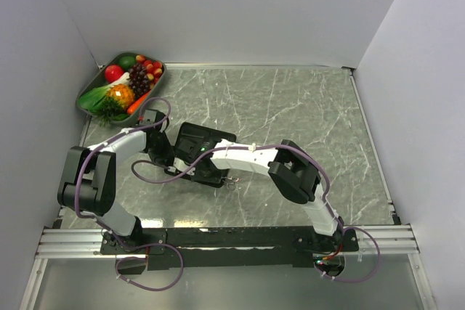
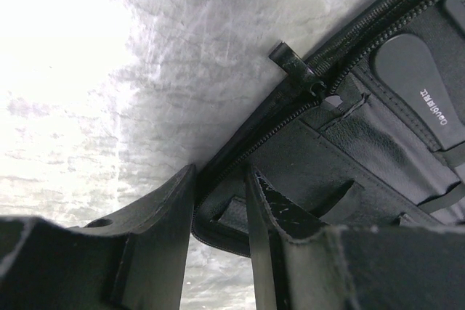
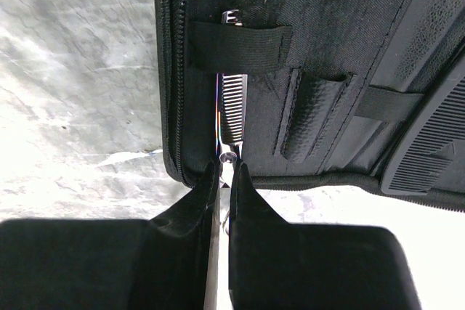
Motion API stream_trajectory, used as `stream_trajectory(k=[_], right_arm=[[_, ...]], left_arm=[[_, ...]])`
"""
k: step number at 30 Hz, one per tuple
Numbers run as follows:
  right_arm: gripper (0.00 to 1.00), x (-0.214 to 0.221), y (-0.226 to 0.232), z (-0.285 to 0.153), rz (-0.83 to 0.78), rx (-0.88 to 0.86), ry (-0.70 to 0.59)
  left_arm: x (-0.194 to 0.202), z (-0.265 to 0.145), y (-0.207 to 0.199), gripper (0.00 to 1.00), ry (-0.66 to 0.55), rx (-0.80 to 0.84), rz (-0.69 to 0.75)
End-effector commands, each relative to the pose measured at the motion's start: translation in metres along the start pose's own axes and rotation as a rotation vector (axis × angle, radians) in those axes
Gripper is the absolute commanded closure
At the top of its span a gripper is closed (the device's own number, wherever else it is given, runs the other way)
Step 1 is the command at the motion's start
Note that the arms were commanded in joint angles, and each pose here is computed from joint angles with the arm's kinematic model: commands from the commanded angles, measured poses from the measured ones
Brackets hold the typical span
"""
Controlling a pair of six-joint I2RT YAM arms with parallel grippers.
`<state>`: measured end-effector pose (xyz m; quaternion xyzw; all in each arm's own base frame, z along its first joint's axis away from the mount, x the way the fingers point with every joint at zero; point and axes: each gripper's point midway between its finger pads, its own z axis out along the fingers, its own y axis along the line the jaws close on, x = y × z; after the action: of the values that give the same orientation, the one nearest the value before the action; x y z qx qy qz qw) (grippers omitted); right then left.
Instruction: Sort the hair-cutting tools
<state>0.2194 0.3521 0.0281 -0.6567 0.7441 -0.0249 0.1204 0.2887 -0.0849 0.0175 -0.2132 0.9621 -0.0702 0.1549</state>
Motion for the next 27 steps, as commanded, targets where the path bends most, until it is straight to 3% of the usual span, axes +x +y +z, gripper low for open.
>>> stream_trajectory(k=[1,9,18,27], right_arm=[[1.0,-0.09,-0.019,-0.022,0.022,0.029,-0.319],[1.0,-0.101,-0.028,-0.046,0.025,0.044,-0.382],[1.0,-0.109,-0.01,-0.031,0.168,-0.053,-0.397],[1.0,-0.054,0.001,-0.02,0.263,-0.031,-0.226]], left_arm=[[0.024,0.013,0.009,0.61,0.086,-0.035,0.025],[0.025,0.015,0.009,0.61,0.091,-0.039,0.031],[0.03,0.018,0.01,0.61,0.106,-0.038,0.032],[0.03,0.019,0.011,0.61,0.106,-0.042,0.036]])
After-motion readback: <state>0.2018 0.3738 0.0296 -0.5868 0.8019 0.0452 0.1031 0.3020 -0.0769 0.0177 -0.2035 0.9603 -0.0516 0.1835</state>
